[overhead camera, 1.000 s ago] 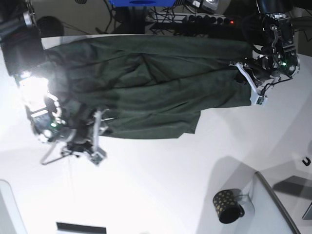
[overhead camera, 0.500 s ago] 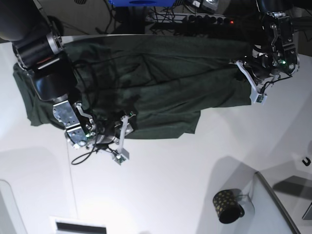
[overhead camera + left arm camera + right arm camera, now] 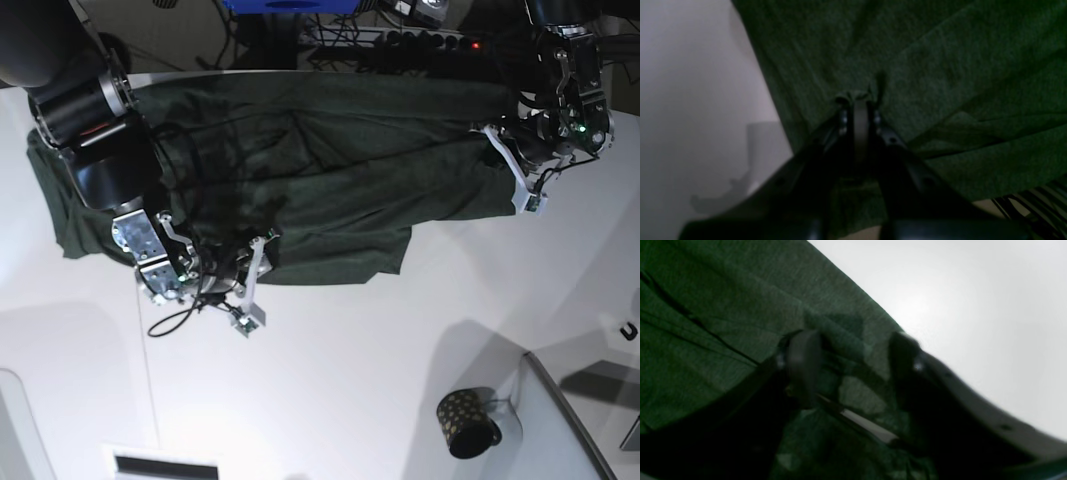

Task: Layout the t-shirt on the table in an organized manner, then fold the t-shirt properly
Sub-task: 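Grasp the sleeve with the right gripper and fold it over the body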

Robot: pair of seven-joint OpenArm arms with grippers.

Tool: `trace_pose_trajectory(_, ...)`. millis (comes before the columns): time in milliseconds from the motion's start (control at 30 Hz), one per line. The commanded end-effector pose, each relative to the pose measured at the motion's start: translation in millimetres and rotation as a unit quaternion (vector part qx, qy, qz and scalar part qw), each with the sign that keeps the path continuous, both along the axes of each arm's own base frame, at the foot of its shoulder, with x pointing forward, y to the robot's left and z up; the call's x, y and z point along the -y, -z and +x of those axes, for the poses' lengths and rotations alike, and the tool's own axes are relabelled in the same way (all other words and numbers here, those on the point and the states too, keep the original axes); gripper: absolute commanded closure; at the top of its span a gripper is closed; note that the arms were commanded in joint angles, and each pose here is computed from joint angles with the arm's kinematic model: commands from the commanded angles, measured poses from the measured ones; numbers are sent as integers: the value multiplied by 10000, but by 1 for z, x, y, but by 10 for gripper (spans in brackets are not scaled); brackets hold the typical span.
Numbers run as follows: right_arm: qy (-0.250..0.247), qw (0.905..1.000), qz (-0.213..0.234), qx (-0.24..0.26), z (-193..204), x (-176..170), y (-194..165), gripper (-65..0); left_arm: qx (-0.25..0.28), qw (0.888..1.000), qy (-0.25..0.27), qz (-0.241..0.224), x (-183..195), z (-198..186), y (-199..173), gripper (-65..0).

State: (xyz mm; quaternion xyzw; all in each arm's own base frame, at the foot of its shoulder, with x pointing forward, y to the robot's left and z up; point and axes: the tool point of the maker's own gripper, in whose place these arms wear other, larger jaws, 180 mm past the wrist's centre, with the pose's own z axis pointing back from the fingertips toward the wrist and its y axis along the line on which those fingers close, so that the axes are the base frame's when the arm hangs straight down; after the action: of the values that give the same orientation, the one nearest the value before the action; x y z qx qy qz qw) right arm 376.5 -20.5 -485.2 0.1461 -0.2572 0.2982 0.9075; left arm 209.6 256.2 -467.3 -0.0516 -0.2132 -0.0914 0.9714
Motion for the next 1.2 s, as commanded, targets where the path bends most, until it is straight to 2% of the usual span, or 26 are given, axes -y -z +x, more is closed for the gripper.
trace_pose_trajectory(0, 23, 9996, 85, 260, 19, -2, -17, -213, 183, 9998, 1, 63, -6, 9, -10, 0)
trace_pose_trajectory(100, 43, 9996, 89, 263, 19, -1, -17, -11, 186, 9998, -6, 65, -7, 9, -10, 0)
trace_pose_trajectory(133, 40, 9996, 94, 277, 20, -2, -18, 0, 183, 9998, -23, 66, -7, 9, -10, 0)
trace_pose_trajectory(300, 63, 9994, 122, 320, 22, -1, -21, -3, 171, 9998, -33, 65, -8, 8, -9, 0)
trace_pose_trajectory(467, -55, 9969, 288, 734, 31, -14, -46, -3, 171, 9998, -29, 80, -9, 8, -10, 0)
trace_pose_trajectory(633, -180, 9940, 163, 1067, 40, -9, -73, -3, 180, 9998, -34, 84, -10, 8, -10, 0)
trace_pose_trajectory(800, -250, 9902, -122, 1368, 47, 9, -101, -3, 180, 9998, -32, 92, -10, 8, -10, 0)
trace_pose_trajectory(1033, 381, 9834, -91, 1771, 48, 50, -145, -2, 188, 9998, -8, 89, -9, 9, -11, 0)
trace_pose_trajectory(1167, 380, 9777, -258, 2048, 34, 62, -170, -2, 188, 9998, -8, 89, -9, 9, -11, 0)
